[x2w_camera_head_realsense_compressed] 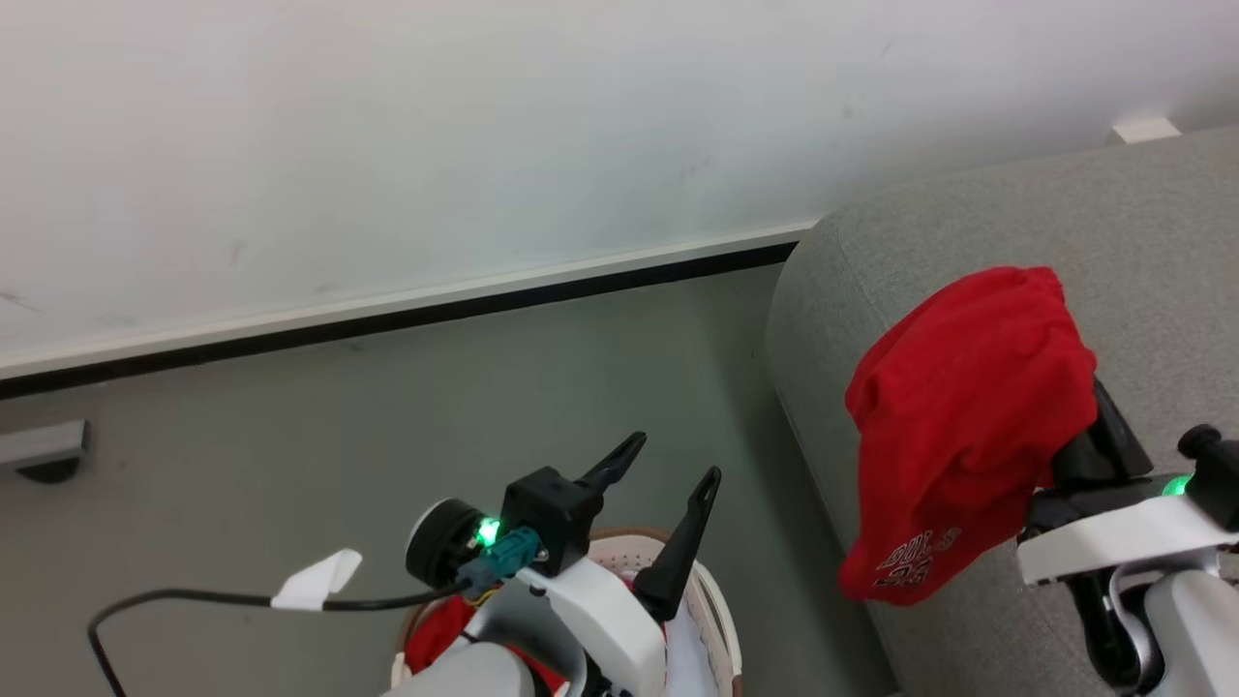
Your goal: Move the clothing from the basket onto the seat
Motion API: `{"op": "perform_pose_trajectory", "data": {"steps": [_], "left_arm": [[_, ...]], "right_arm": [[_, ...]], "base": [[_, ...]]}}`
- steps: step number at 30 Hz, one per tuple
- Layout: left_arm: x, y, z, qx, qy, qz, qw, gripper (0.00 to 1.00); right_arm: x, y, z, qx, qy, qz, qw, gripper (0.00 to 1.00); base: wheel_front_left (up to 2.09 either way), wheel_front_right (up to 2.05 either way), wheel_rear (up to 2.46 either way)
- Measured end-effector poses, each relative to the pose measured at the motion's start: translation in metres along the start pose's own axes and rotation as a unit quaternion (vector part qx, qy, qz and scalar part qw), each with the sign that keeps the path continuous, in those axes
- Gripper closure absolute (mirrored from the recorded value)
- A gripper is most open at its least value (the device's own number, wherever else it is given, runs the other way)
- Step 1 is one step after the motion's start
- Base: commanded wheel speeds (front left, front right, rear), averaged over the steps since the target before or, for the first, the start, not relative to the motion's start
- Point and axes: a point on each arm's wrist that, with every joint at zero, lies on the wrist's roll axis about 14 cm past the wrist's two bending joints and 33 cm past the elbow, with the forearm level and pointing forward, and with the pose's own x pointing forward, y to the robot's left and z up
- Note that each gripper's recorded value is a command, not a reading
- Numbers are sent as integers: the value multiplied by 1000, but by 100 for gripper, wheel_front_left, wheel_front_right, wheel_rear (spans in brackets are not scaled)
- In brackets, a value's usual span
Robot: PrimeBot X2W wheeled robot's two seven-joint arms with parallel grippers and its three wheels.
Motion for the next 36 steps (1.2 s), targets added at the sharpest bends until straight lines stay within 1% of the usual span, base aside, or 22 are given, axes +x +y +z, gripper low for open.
{"op": "perform_pose_trajectory", "data": {"steps": [7,10,14,20,23,26,28,30,32,34,35,36], "left_arm": [[18,12,-9,-4,3,-9,1000,0],[29,23,-13,-8,1,-10,1000,0],[45,42,-24,-10,1,-7,1000,0],[62,74,-53,-25,8,6,1000,0],[67,88,-69,-33,16,13,999,0],[70,100,-82,-36,21,19,999,0],[71,107,-89,-37,23,25,999,0],[71,112,-95,-36,26,30,999,0],[69,117,-101,-37,30,36,998,0],[67,121,-109,-38,40,42,998,0],[65,122,-113,-38,45,44,997,0],[64,124,-115,-37,48,46,997,0]], "right_arm": [[48,-28,4,-9,-7,-30,999,100],[78,-52,14,-11,-24,-60,998,100],[118,-87,13,-20,-28,-101,994,100],[172,-150,26,-29,-61,-185,980,100],[188,-180,29,-39,-70,-226,971,100],[195,-207,31,-51,-79,-266,960,100],[194,-221,20,-78,-62,-283,954,100],[190,-231,0,-85,-40,-302,949,100],[183,-237,-25,-85,-14,-318,944,100],[170,-243,-58,-87,25,-333,938,100],[159,-245,-78,-85,49,-342,934,86],[145,-249,-93,-84,69,-354,929,67]], "base": [[0,0,0],[0,0,0],[0,0,0],[0,0,0],[0,0,0],[0,0,0],[0,0,0],[0,0,0],[0,0,0],[0,0,0],[0,0,0],[0,0,0]]}}
